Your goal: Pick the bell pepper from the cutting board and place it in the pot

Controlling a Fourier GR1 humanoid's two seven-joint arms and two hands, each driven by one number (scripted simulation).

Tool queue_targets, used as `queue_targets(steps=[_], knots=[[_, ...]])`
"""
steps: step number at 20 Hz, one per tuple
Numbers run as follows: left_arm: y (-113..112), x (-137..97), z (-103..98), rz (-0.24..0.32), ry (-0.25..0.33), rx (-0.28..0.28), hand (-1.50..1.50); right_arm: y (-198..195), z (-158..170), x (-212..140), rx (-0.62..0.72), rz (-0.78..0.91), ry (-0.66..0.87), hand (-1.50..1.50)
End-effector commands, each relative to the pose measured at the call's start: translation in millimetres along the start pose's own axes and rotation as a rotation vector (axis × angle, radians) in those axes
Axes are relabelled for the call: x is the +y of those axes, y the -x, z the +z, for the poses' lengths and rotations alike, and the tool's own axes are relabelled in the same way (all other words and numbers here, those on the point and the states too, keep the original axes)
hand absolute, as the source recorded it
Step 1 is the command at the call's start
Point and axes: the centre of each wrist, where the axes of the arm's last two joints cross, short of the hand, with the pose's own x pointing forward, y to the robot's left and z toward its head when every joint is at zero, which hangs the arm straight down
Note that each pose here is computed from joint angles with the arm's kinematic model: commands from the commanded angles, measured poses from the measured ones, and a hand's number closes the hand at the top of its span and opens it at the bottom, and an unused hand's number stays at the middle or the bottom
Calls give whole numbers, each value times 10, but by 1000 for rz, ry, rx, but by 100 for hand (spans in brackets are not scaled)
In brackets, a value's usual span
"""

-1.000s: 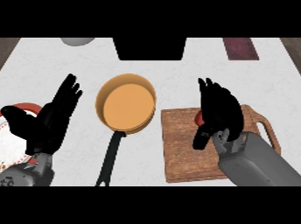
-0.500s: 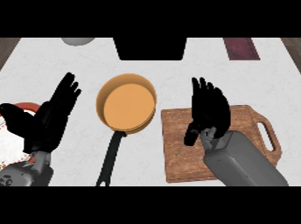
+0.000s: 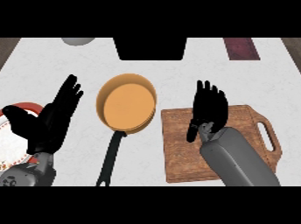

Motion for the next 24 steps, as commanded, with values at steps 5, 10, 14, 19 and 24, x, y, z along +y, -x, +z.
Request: queue_targets(steps=[5, 10, 14, 19, 24], knots=[[60, 69, 37, -18, -5, -12, 0, -96, -169, 262, 162, 109, -76, -150], [-3, -27, 127, 2, -5, -8, 0, 75, -310, 218, 219, 138, -92, -150], [-46, 110, -16, 9, 5, 0, 0, 17, -244, 511, 227, 141, -133, -150], [145, 60, -23, -1, 10, 3, 0, 161, -458, 426, 236, 157, -142, -150], [55, 92, -44, 5, -9, 7, 0, 34, -358, 550, 61, 75, -83, 150]])
